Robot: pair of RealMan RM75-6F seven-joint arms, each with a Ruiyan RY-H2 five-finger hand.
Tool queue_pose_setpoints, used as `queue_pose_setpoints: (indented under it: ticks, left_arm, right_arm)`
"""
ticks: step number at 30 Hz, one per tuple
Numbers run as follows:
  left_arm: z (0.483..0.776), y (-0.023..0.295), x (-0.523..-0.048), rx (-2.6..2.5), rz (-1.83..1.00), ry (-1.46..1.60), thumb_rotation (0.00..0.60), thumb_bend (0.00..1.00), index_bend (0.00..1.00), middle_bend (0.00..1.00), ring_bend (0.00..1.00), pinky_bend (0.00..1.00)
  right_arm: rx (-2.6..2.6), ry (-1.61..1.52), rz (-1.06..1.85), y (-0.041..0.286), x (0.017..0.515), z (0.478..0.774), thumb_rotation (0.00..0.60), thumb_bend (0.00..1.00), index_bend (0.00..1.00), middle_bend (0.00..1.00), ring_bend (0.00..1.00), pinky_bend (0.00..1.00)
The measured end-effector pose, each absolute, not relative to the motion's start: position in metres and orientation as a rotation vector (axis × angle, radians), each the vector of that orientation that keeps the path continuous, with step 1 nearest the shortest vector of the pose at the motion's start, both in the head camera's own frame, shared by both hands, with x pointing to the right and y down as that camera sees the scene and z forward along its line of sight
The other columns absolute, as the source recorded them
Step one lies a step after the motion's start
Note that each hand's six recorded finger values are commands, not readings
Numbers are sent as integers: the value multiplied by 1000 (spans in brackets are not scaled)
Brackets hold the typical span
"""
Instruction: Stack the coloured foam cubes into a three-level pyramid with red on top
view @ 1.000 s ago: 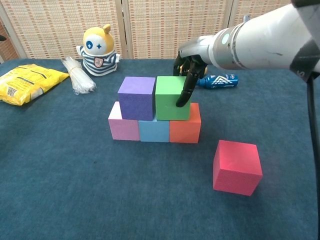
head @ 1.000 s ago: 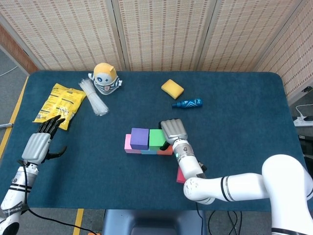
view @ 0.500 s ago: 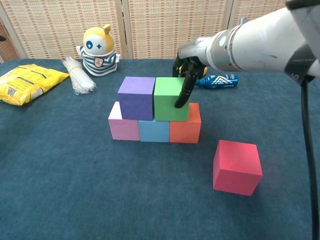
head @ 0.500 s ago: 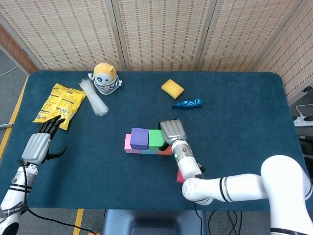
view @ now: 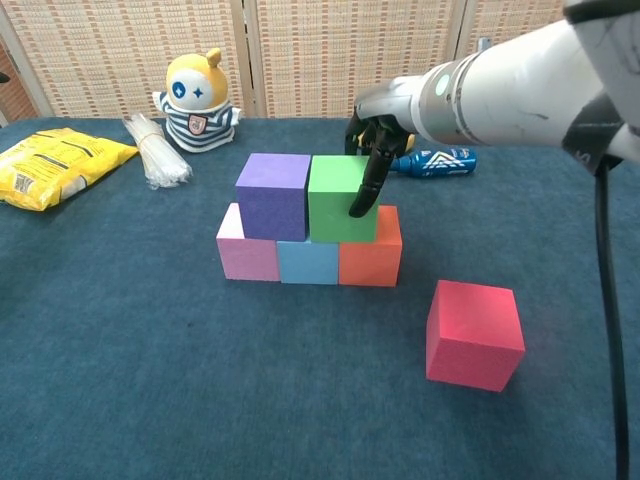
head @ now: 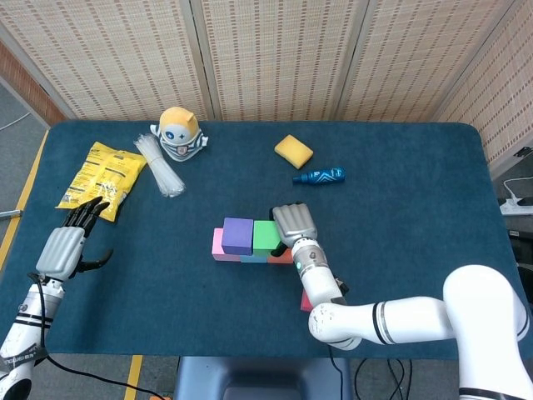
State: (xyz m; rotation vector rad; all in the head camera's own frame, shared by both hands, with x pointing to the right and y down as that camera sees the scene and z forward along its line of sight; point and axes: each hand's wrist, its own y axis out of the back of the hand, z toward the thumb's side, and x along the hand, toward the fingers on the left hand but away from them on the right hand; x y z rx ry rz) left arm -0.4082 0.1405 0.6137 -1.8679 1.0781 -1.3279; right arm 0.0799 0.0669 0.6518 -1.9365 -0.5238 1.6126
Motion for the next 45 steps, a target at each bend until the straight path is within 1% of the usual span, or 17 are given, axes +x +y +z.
queue_pose_setpoints:
  ticks: [20, 23, 27, 37, 39, 40, 43, 45]
  left_arm:
    - [615, 141, -409, -1870, -1333, 1073, 600, 335, 66, 0, 0, 103]
    - [615, 141, -409, -1870, -1334, 1073, 600, 335, 65, 0, 0, 103]
    - [616, 141, -409, -1872, -1333, 1076, 600, 334, 65, 0, 0, 103]
    - [617, 140, -409, -1875, -1329, 1077, 600, 333, 61, 0, 0, 103]
    - [617, 140, -409, -1875, -1329, 1075, 600, 334, 60, 0, 0, 103]
    - [617, 140, -409, -1875, -1329, 1074, 600, 335, 59, 0, 0, 103]
    - [616, 140, -409, -1872, -1328, 1072, 600, 335, 56, 0, 0, 103]
    - [614, 139, -410, -1867, -1329, 1075, 600, 335, 56, 0, 0, 104]
  right_arm:
    - [-1936, -521, 1611, 68, 77, 654, 600, 221, 508, 486, 361, 309]
    - [-1936, -514, 1610, 69, 77, 655, 600, 221, 456, 485, 349, 297]
    - [-1935, -501, 1611, 71, 77, 655, 600, 221, 357, 447, 327, 264]
    - [-1939, -485, 1611, 74, 76, 654, 600, 221, 200, 394, 289, 239]
    - [-1943, -482, 1608, 75, 76, 653, 600, 221, 131, 359, 265, 227]
    - [-1945, -481, 1608, 75, 77, 652, 600, 221, 113, 349, 256, 223]
    - [-1952, -477, 1605, 76, 79, 649, 600, 221, 16, 254, 176, 189]
    - [-1958, -480, 1602, 75, 84, 644, 600, 221, 0, 185, 118, 174]
